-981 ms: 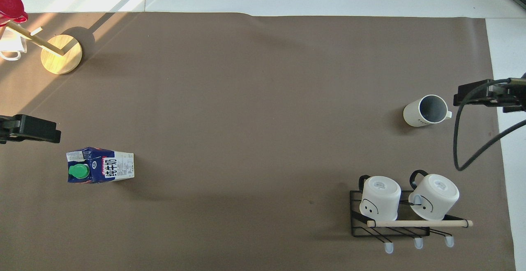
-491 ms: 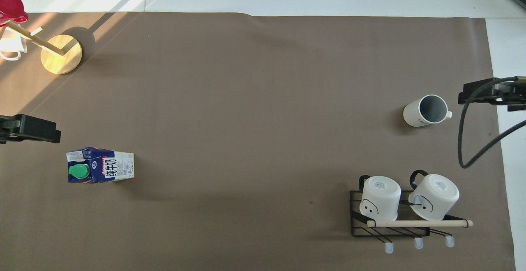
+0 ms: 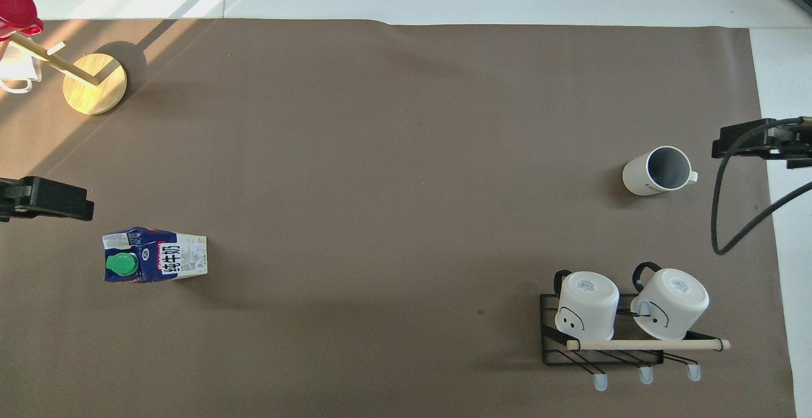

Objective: Place cup and milk on table
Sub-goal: 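Reach the right gripper down to the white mug and grasp it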

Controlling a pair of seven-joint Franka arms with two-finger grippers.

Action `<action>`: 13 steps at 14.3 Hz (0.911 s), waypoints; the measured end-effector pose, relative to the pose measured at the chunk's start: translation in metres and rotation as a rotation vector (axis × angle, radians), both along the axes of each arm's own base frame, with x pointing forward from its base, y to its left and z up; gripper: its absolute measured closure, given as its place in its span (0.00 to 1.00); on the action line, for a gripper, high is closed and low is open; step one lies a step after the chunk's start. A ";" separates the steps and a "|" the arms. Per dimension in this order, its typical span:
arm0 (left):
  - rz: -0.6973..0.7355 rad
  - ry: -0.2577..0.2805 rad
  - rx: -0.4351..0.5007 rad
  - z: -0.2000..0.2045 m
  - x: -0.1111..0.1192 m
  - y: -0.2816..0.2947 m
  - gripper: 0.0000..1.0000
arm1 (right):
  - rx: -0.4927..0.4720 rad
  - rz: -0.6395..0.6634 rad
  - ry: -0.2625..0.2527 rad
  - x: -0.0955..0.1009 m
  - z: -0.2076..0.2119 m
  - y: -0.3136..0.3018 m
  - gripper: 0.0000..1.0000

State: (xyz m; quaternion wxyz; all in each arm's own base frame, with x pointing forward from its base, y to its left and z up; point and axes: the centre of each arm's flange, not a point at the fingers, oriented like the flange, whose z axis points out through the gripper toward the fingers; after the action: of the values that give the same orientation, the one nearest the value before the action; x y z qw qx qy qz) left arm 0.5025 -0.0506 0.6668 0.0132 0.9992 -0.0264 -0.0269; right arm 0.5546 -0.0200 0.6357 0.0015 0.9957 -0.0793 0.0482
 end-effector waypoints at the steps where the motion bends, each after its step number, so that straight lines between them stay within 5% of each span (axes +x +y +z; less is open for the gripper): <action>1: 0.000 0.000 0.000 0.000 0.000 0.000 0.00 | 0.000 0.003 0.000 0.002 -0.007 0.001 0.00; 13: 0.000 0.000 0.000 0.000 0.000 0.000 0.00 | 0.002 0.012 0.017 0.042 -0.150 0.003 0.00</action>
State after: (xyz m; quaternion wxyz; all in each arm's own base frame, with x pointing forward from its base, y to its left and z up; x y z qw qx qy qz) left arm 0.5025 -0.0506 0.6668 0.0132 0.9992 -0.0264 -0.0269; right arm 0.5966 -0.0174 0.4854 0.0007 0.9965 -0.0733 0.0396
